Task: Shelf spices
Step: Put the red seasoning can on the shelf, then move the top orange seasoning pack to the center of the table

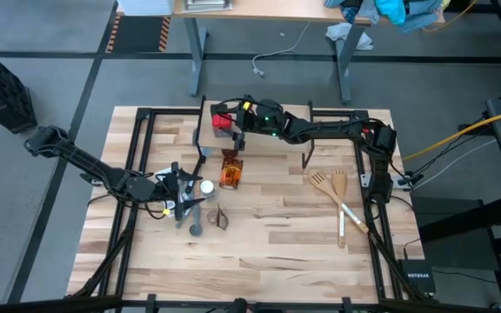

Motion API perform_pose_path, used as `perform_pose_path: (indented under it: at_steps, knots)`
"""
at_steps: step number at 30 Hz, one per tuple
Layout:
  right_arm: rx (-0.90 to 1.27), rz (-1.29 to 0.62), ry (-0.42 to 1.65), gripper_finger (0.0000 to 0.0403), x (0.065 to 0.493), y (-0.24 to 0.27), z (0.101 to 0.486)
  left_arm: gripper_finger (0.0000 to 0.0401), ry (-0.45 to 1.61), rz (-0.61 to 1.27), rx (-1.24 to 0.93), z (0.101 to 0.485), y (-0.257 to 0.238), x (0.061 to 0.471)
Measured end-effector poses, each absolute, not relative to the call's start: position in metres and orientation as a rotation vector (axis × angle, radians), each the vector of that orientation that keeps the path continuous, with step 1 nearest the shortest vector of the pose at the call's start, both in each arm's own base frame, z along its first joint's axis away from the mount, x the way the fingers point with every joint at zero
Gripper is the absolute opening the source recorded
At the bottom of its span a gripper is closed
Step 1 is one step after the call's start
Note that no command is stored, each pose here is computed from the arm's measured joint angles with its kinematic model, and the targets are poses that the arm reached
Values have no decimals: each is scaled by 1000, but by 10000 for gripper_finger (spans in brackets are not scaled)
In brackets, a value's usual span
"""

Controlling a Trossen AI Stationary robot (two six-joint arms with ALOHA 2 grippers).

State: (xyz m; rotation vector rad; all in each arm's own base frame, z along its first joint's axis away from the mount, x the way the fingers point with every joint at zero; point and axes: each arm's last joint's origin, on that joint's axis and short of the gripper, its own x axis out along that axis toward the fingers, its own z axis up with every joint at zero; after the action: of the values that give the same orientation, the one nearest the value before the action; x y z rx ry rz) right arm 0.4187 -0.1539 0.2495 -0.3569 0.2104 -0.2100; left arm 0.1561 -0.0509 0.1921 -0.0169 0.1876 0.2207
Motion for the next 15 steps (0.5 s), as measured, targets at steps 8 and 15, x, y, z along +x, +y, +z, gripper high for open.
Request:
perform_pose_path:
  at_steps: [8, 15]
  knots:
    - [-354, -197, 221, 287, 418, -148, 254, 331, 186, 222, -32, 192, -51, 156]
    - [-348, -154, 260, 287, 397, -123, 293, 331, 187, 221, -21, 192, -51, 156]
